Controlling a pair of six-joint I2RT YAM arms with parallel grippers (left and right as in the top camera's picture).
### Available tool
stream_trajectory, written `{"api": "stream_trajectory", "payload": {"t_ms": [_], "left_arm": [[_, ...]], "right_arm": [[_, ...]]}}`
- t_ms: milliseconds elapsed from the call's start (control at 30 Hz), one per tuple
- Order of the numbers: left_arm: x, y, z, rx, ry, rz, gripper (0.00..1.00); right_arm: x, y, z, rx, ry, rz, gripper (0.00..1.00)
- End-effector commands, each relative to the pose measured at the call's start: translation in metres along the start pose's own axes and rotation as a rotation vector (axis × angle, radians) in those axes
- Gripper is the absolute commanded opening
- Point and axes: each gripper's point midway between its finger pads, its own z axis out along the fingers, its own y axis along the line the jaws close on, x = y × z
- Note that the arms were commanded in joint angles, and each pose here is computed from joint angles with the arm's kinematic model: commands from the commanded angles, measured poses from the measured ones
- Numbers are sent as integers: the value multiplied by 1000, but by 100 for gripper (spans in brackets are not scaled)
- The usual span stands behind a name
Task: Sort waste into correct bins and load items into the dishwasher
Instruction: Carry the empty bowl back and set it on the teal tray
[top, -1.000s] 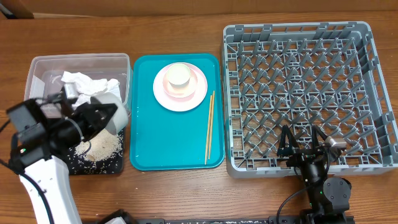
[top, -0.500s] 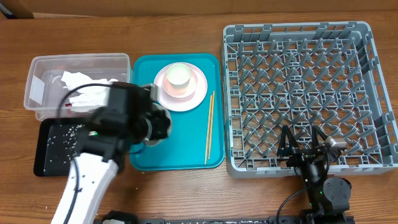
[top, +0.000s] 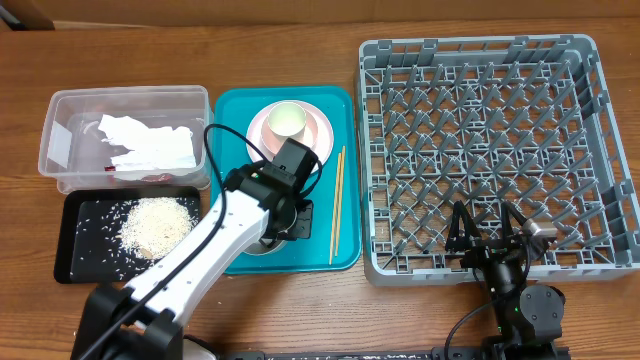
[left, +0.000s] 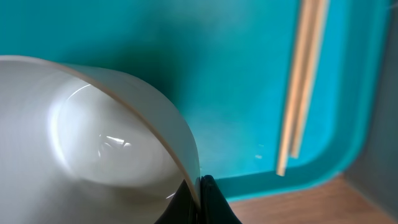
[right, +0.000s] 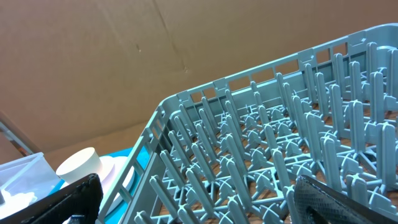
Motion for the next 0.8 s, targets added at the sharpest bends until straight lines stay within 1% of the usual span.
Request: {"api": "stream_trajectory", "payload": {"t_ms": [0,300,500,600,667,733,767], "left_arm": [[-8,13,6,-91,-15,-28,4],[-12,30,16,-198,-18,-43,4],[-13,30,22,-203,-12,-48,4],[-14,29,22,-201,-15,-48,6],[-14,29,22,-200,-17,-48,14],[-14,29,22,-199,-17,-48,29],[-14,29,22,-199,-16,-48,32]], "right_arm": [[1,-2,0,2,-4,-3,100],[1,-2,0,2,-4,-4,100],[1,-2,0,2,-4,-3,100],[1,-2,0,2,-4,-3,100],[1,-2,0,2,-4,-3,100],[1,-2,0,2,-4,-3,100],[1,-2,0,2,-4,-4,100]]}}
